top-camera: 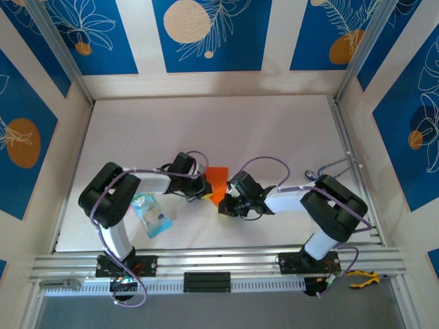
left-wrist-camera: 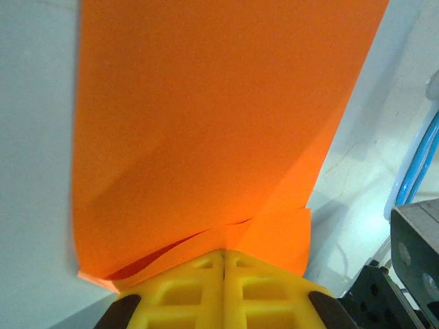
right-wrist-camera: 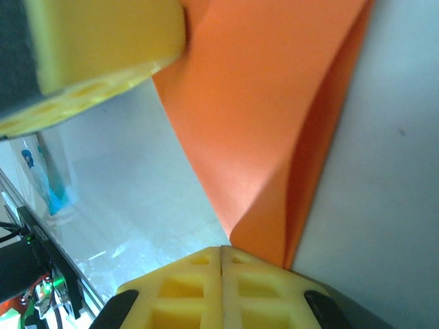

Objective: Fold a paper plane with a square sheet of paper (pick it up from the middle)
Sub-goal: Third fold the triangle at the center of the table.

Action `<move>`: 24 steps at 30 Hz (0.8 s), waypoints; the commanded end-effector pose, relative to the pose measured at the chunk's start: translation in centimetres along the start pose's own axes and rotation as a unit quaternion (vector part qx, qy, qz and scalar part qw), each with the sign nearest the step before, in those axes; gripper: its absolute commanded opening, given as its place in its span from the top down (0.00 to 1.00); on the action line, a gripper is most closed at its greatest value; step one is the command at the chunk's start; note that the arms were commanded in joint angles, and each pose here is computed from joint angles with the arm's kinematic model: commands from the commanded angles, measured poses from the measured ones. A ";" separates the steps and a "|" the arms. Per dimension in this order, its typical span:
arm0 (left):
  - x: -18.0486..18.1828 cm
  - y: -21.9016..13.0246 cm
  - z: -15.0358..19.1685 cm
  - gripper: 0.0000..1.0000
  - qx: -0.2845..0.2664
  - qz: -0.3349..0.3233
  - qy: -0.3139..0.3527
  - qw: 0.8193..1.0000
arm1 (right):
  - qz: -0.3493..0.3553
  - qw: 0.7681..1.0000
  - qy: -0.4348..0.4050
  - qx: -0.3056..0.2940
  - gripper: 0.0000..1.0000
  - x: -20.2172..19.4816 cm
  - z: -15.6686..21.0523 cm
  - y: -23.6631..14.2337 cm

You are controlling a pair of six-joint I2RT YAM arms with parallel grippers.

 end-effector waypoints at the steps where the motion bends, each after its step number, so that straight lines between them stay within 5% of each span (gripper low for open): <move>1: 1.9 0.8 0.1 1.00 -0.002 -0.043 -0.015 0.999 | 0.022 0.999 0.023 0.032 0.96 -2.0 2.3 -0.3; 13: 1.6 0.7 0.1 1.00 -0.003 -0.037 -0.015 0.999 | -0.035 0.999 -0.012 -0.024 0.96 2.8 -0.5 -2.6; 24: 1.5 0.8 0.1 1.00 -0.001 -0.033 -0.014 0.999 | -0.015 1.000 0.023 -0.012 0.96 2.8 -3.6 0.3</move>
Point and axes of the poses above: each hand's point on the last joint's axis, 136 mm out from that joint toward the fingers, its own y axis out along the fingers, its own x axis along the line the jaws close on, z = x × y, the point moved 4 cm from there along -y, back along the fingers, and after that the axes turned 5 degrees about -y, right-handed, at the moved point
